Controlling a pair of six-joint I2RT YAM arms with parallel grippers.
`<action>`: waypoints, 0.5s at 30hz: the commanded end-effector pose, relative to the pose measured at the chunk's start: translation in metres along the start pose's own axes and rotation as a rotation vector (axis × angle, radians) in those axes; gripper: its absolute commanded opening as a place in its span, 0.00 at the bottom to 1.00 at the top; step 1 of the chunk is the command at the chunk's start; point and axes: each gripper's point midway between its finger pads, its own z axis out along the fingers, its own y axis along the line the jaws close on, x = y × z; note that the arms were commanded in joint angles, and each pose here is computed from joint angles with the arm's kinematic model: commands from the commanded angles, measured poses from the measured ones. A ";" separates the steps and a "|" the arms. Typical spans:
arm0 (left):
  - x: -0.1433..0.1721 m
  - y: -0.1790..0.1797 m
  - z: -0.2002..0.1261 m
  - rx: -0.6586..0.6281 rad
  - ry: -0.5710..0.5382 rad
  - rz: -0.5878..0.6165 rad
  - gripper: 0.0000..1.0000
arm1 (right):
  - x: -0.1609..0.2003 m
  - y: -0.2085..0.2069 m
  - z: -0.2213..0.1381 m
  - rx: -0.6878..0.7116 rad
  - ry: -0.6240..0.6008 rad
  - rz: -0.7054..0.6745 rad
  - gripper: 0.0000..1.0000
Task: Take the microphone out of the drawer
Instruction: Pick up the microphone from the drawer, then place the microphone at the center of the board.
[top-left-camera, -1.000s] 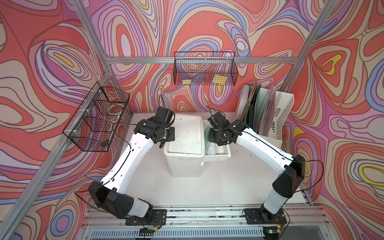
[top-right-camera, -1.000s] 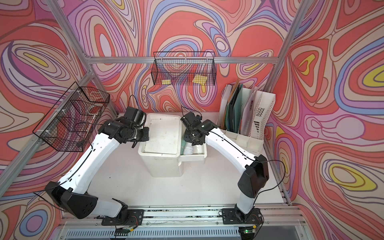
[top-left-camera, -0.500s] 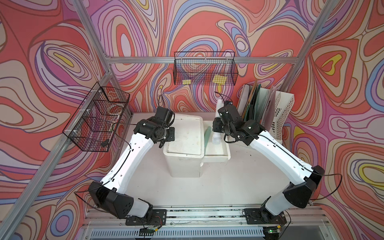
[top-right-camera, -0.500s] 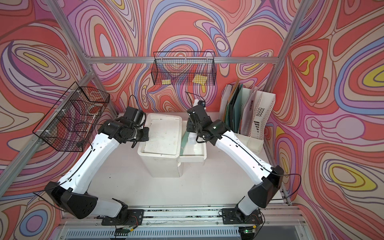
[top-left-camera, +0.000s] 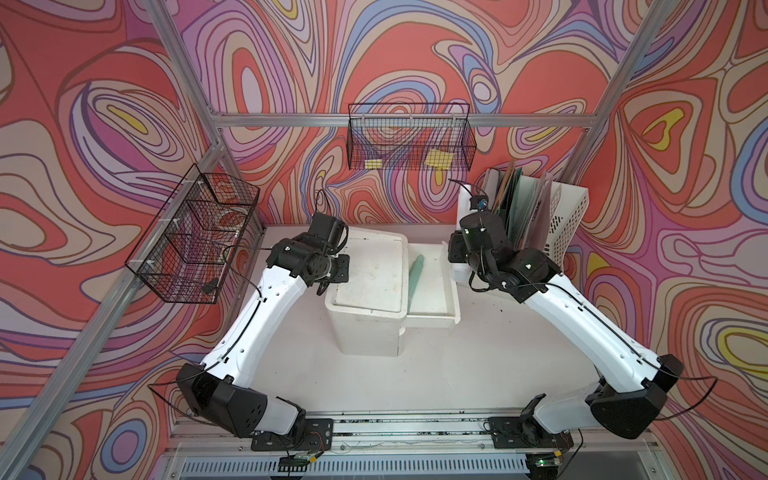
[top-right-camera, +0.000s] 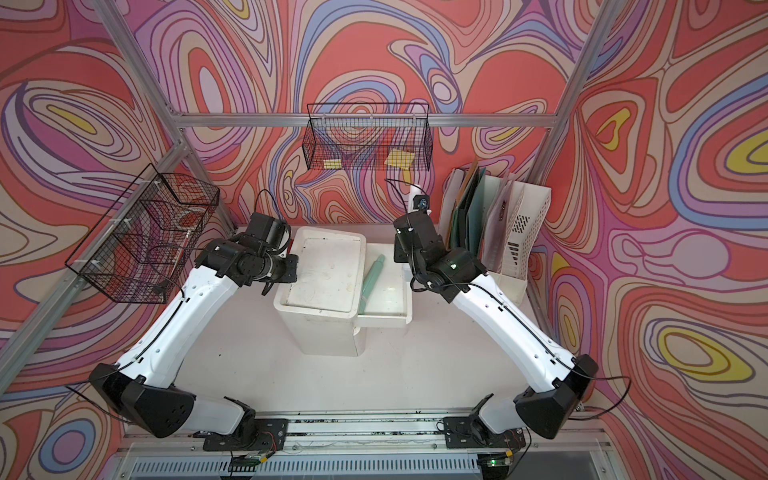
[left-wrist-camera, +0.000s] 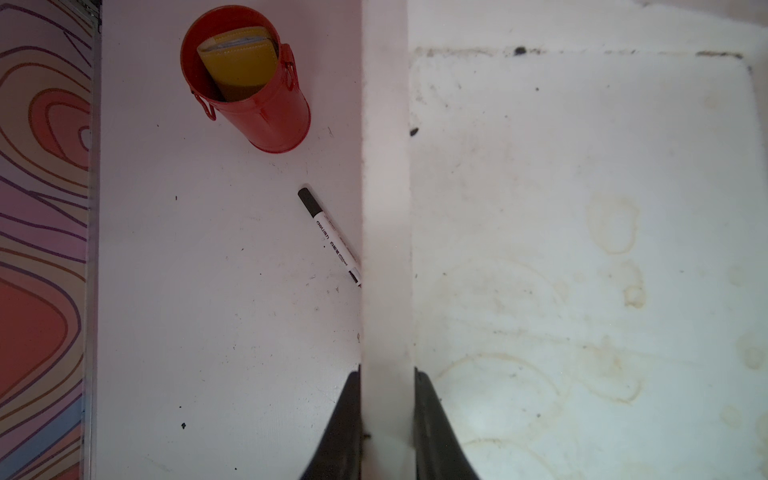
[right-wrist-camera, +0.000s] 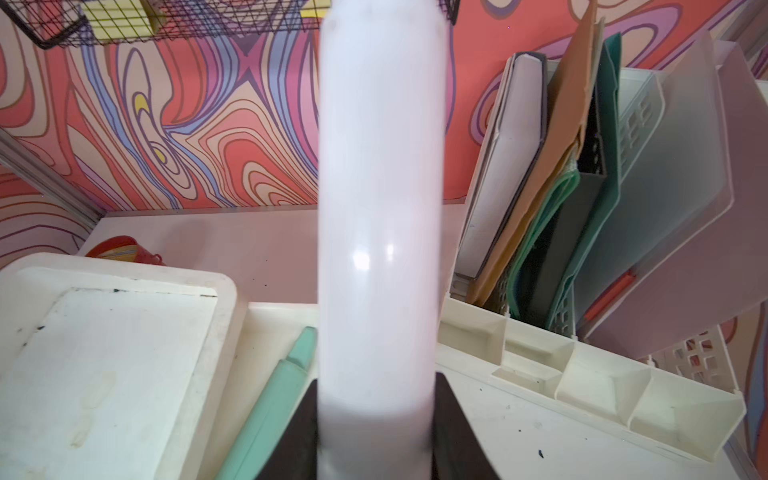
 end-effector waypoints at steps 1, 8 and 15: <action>-0.001 -0.010 0.000 0.052 -0.002 0.060 0.00 | 0.009 -0.033 -0.001 0.033 0.019 0.010 0.02; -0.004 -0.008 -0.004 0.043 -0.022 0.058 0.00 | 0.063 -0.065 0.011 -0.031 0.168 0.080 0.04; -0.004 -0.007 -0.007 0.044 -0.033 0.046 0.00 | 0.138 -0.067 0.029 -0.076 0.348 0.164 0.04</action>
